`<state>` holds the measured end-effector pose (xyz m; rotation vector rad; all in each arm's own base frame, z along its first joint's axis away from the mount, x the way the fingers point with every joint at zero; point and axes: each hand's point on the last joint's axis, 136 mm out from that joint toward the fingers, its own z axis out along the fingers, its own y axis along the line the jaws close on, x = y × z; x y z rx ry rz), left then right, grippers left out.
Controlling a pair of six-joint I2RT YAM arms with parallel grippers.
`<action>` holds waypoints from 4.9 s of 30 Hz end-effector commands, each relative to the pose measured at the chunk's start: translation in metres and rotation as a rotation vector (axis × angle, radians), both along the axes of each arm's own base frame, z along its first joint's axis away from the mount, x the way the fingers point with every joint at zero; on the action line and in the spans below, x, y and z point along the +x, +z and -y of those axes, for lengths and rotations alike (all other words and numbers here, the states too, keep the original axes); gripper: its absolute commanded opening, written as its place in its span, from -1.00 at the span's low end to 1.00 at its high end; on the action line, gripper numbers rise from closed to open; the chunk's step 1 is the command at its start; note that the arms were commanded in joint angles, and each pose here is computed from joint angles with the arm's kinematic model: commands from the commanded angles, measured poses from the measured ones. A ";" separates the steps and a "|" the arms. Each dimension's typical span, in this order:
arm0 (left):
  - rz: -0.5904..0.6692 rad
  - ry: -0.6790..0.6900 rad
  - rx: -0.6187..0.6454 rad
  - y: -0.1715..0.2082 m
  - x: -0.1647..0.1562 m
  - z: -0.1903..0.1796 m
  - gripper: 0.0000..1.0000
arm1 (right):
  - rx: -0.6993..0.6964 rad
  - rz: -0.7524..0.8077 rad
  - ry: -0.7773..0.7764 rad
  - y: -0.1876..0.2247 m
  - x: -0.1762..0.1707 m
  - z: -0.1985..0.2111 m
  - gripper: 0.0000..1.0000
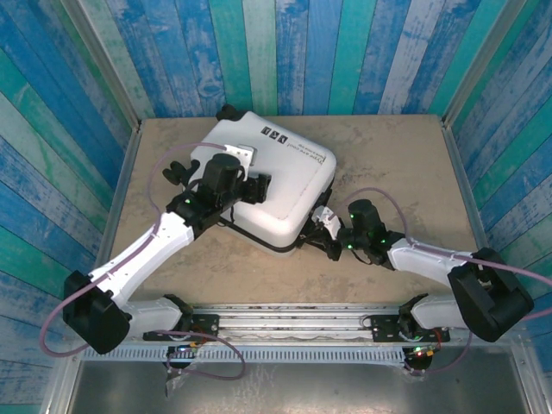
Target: Pack the luggage
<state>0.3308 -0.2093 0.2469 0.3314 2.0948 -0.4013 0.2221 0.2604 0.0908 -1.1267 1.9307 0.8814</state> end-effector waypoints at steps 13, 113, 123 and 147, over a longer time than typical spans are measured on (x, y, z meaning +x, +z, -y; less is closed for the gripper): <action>-0.149 0.023 0.159 -0.063 -0.022 0.009 0.53 | -0.081 -0.076 -0.204 -0.003 0.013 0.002 -0.99; 0.077 -0.076 0.372 -0.019 -0.144 0.175 0.65 | -0.031 -0.387 -1.094 0.037 0.120 0.187 0.08; -0.197 -0.226 0.623 -0.145 -0.135 0.267 0.88 | 0.136 -0.254 -1.359 0.085 0.074 0.269 0.34; -0.192 0.164 0.819 -0.175 -0.038 0.182 0.81 | 0.091 -0.459 -1.118 0.032 0.076 0.233 0.35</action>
